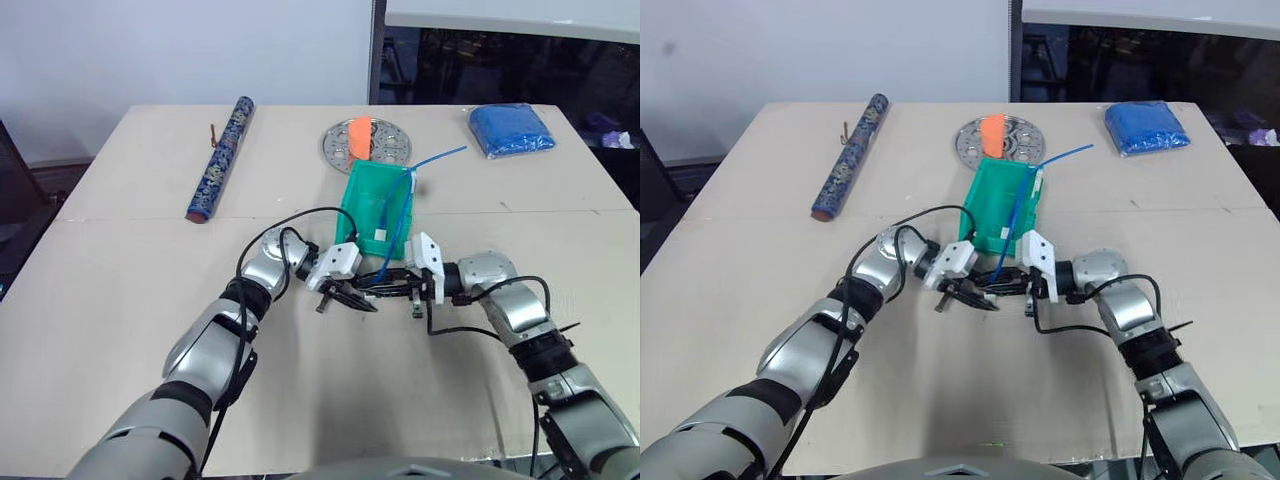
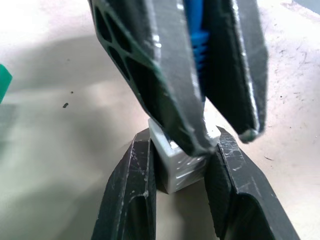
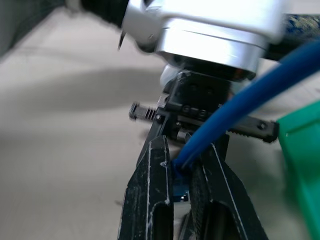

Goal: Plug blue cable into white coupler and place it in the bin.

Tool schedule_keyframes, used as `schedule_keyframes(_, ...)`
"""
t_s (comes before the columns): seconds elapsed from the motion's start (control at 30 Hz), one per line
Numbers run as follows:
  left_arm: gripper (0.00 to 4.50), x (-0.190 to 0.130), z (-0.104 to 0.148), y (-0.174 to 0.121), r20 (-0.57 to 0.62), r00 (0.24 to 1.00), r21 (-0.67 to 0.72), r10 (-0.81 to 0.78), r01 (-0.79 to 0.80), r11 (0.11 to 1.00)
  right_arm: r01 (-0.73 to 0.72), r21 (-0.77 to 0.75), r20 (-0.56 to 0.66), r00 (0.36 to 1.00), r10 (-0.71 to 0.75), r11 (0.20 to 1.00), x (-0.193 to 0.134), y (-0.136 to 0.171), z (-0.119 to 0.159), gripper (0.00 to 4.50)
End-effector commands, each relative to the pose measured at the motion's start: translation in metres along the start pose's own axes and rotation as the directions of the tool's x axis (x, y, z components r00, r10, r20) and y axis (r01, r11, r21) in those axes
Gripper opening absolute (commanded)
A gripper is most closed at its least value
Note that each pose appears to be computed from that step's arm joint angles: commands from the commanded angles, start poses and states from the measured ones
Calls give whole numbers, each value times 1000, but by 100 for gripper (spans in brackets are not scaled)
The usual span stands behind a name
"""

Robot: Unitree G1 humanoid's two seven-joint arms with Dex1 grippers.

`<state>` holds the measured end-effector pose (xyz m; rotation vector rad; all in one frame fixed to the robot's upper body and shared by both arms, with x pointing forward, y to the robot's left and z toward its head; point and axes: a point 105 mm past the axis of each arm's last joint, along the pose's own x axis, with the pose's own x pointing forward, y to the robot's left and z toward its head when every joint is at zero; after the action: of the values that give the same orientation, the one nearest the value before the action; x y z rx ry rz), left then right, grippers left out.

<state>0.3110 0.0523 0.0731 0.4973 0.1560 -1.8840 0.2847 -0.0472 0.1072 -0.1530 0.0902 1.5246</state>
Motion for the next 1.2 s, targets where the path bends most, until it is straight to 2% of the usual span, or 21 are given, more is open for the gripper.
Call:
schedule_keyframes(0.03, 123, -7, 18, 14, 51, 992, 50, 113, -116, 992, -15, 24, 69, 998, 13, 1000, -8, 6, 27, 0)
schedule_keyframes(0.07, 174, -9, 19, 15, 59, 988, 56, 143, -146, 988, -9, 27, 80, 997, 7, 1000, -10, 5, 32, 0)
schedule_keyframes(0.13, 248, -12, 18, 11, 61, 980, 65, 191, -195, 979, 15, 33, 98, 995, -18, 999, -15, 2, 40, 0)
schedule_keyframes(0.27, 441, -29, 23, -4, 83, 943, 1, 323, -324, 946, 63, 54, 88, 994, -67, 997, -28, -6, 49, 0)
schedule_keyframes(0.37, 447, -50, 40, -17, 98, 867, -73, 488, -483, 873, 91, 71, 109, 989, -99, 993, -36, -14, 63, 0)
schedule_keyframes(0.43, 447, -65, 56, -24, 99, 779, -128, 620, -608, 784, 136, 86, 146, 978, -147, 987, -37, -28, 79, 0)
schedule_keyframes(0.5, 447, -79, 70, -33, 62, 673, -177, 737, -719, 672, 186, 150, 109, 973, -203, 971, -35, -48, 82, 0)
schedule_keyframes(0.6, 447, -89, 82, -42, -10, 546, -201, 838, -822, 533, 250, 194, 47, 964, -263, 949, -28, -75, 83, 0)
schedule_keyframes(0.7, 447, -92, 91, -45, -43, 470, -204, 881, -868, 453, 296, 177, 44, 950, -308, 939, -18, -96, 90, 0)
schedule_keyframes(0.73, 450, -92, 94, -44, -44, 451, -204, 891, -877, 434, 331, 165, 40, 939, -341, 929, -16, -106, 92, 79)
schedule_keyframes(0.8, 450, -91, 98, -42, -43, 429, -216, 902, -886, 411, 424, 124, 39, 901, -432, 897, -17, -127, 97, 150)
schedule_keyframes(0.9, 450, -89, 99, -41, -48, 418, -234, 907, -887, 397, 565, 71, 67, 819, -569, 822, -33, -153, 106, 303)
schedule_keyframes(0.97, 450, -89, 100, -42, -47, 403, -248, 914, -891, 380, 660, 47, 104, 743, -661, 750, -54, -166, 114, 417)
schedule_keyframes(1.0, 450, -88, 101, -43, -44, 399, -256, 916, -890, 376, 684, 44, 121, 720, -683, 728, -62, -168, 117, 448)
schedule_keyframes(1.07, 450, -87, 97, -46, -55, 390, -261, 919, -894, 364, 717, 59, 156, 680, -716, 694, -81, -169, 121, 448)
schedule_keyframes(1.2, 450, -90, 77, -59, -110, 353, -289, 929, -906, 310, 670, 78, 134, 727, -674, 738, -109, -135, 100, 448)
